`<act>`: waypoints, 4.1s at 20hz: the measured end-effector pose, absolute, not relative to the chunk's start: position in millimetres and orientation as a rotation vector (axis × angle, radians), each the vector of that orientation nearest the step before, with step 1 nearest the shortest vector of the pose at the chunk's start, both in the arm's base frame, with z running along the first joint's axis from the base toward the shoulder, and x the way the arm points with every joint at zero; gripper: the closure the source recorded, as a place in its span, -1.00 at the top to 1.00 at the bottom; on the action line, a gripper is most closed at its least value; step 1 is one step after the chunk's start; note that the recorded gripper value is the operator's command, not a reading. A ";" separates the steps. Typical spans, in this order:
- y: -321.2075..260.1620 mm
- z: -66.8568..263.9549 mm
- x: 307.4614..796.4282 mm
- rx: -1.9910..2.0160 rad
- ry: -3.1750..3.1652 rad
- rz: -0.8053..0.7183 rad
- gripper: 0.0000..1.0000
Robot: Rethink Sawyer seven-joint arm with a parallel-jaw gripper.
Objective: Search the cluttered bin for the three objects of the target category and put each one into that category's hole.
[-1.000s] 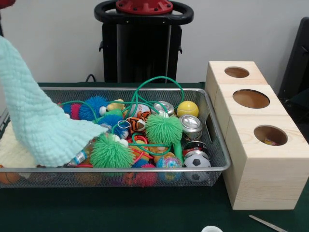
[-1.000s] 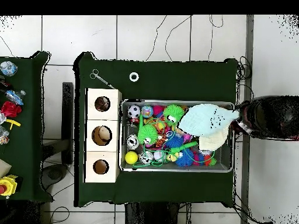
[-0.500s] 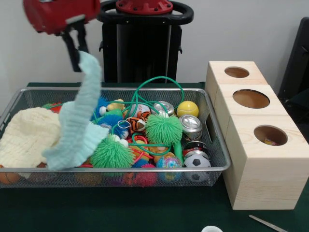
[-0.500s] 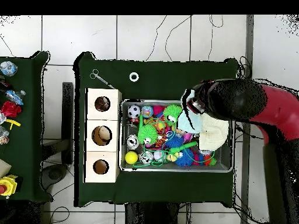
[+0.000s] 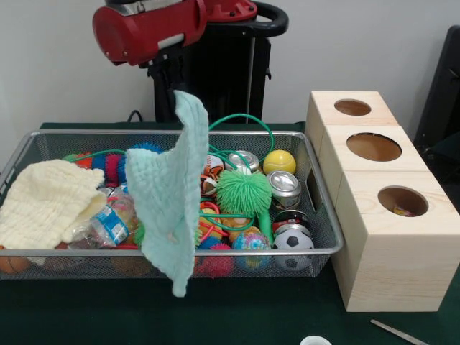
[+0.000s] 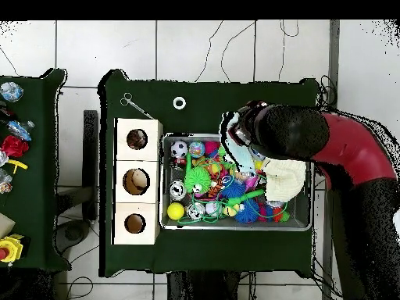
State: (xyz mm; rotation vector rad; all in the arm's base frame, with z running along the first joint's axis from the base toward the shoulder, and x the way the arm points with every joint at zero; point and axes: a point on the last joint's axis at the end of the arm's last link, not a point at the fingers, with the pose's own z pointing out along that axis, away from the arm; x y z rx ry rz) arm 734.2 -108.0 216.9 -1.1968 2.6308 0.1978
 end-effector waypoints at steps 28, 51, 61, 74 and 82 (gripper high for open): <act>-245.7 215.5 675.9 -0.945 2.795 0.274 -1.00; -245.5 259.2 639.3 -1.300 2.946 -0.011 -1.00; -250.1 255.7 635.1 -1.336 2.966 -0.043 1.00; -221.7 257.8 646.0 -1.391 2.934 -0.040 1.00; -141.9 257.1 672.1 -1.462 2.809 0.019 1.00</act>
